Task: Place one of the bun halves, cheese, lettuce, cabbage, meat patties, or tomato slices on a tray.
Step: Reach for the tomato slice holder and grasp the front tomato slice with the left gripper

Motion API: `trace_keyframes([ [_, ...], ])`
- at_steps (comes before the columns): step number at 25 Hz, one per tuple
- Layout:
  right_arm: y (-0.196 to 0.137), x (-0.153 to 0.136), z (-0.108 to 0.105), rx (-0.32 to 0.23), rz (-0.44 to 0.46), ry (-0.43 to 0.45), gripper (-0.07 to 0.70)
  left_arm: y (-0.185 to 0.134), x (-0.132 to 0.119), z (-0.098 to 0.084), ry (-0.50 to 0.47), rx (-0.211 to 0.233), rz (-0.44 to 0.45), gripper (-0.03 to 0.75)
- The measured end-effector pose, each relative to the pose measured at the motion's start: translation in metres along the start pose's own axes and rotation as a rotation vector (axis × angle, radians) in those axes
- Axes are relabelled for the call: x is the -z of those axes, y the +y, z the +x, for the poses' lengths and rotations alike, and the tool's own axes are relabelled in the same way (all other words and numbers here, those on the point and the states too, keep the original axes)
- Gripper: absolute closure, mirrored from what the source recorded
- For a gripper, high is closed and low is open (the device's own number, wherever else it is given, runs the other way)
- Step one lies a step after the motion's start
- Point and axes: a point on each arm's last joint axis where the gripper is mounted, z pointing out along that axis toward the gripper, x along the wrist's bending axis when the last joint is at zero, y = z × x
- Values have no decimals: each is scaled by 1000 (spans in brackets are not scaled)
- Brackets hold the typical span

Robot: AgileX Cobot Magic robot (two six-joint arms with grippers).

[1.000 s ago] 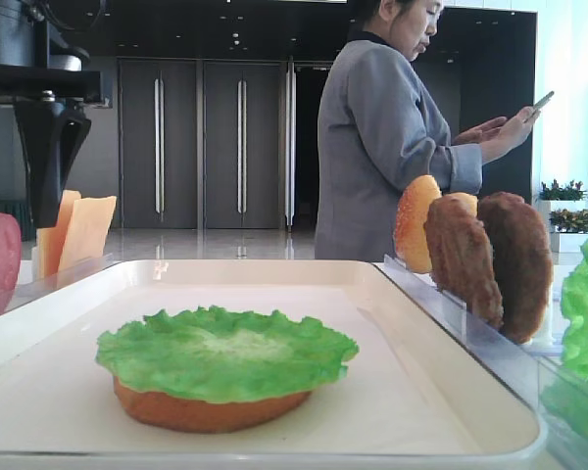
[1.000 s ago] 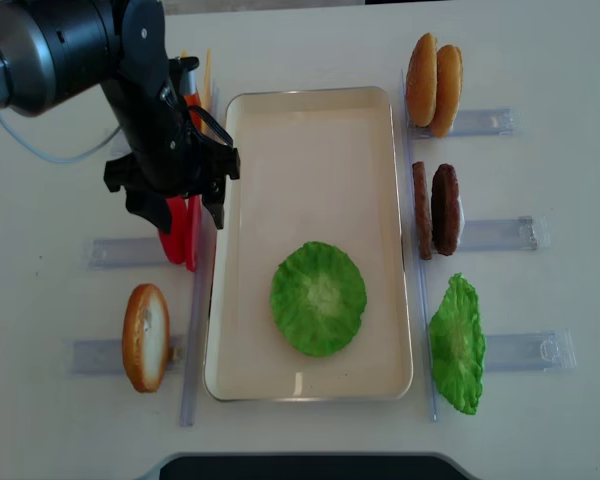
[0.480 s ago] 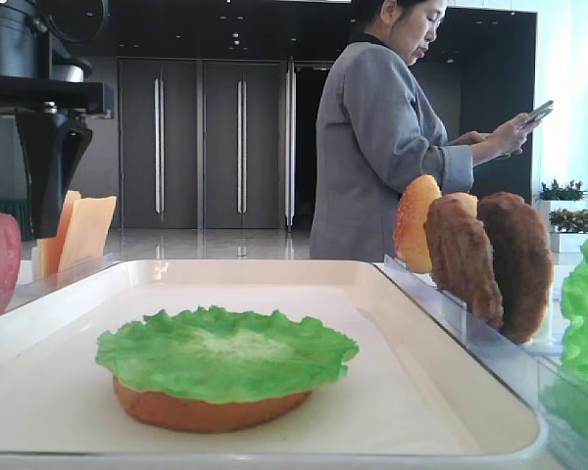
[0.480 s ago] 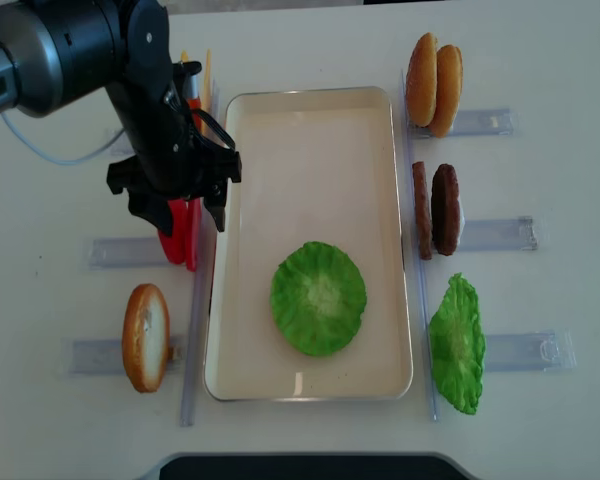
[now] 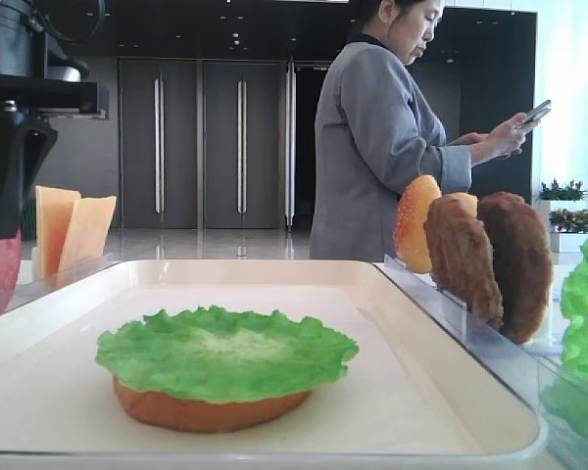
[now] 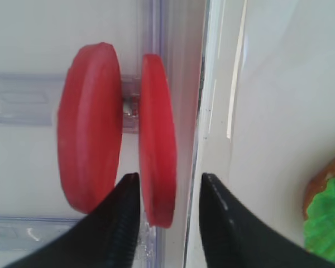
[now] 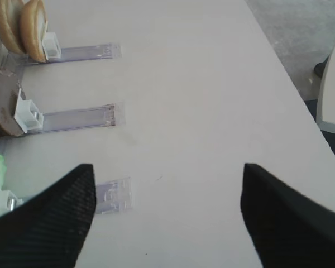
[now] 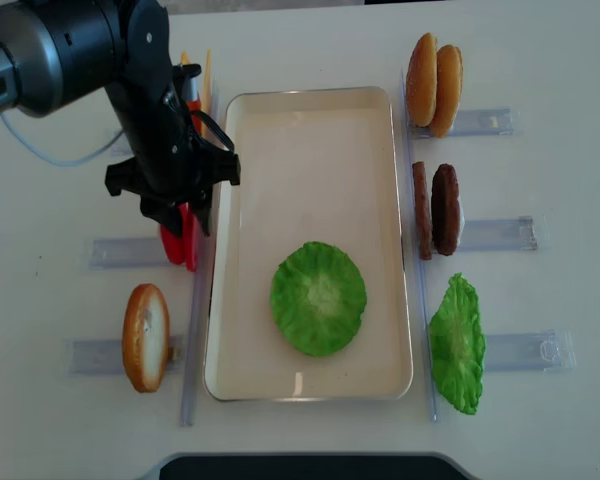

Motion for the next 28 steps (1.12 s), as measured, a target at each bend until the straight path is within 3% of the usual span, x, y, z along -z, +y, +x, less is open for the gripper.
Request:
trace_keyframes([
  [10,0,0,0,0,0,0,118,-3,0,4,39,-28,35,651],
  [20,0,0,0,0,0,0,118,-3,0,5,59,-59,32,656],
  [28,0,0,0,0,0,0,118,-5,15,5,10,-49,-18,658],
])
